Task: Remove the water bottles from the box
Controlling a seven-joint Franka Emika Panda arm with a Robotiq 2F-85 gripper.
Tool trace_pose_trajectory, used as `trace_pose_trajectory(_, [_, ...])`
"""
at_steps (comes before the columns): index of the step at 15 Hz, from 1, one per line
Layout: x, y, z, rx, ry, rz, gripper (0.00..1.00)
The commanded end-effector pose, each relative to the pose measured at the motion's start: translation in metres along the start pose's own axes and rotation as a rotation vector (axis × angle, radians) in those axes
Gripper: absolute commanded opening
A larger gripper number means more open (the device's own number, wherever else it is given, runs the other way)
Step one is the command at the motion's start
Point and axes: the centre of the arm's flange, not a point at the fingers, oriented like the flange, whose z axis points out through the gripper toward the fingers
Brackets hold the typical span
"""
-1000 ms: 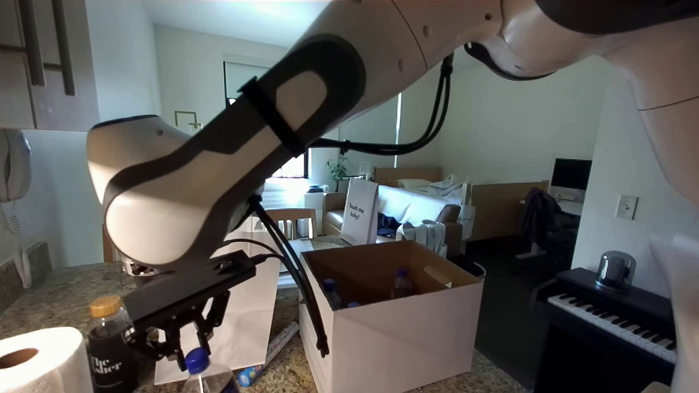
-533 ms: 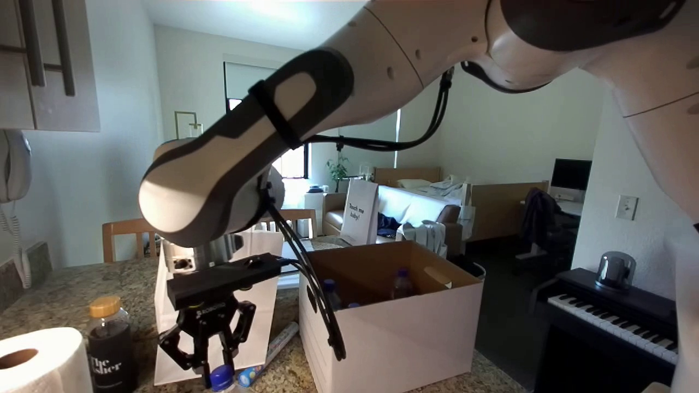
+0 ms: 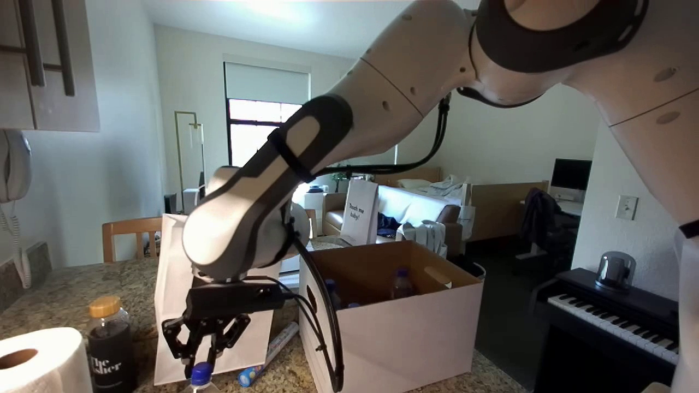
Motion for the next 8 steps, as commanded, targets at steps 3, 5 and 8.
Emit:
trace_pose_trajectory(3, [-0.006,0.011,0.018,-0.007,0.023,-0.007,0.61])
trace_pose_trajectory(5, [-0.006,0.008,0.019,-0.042,-0.01,-0.008,0.73])
trace_pose_trajectory(8, [-0.007,0.0,0.001,-0.062,-0.002,-0.027,0.91])
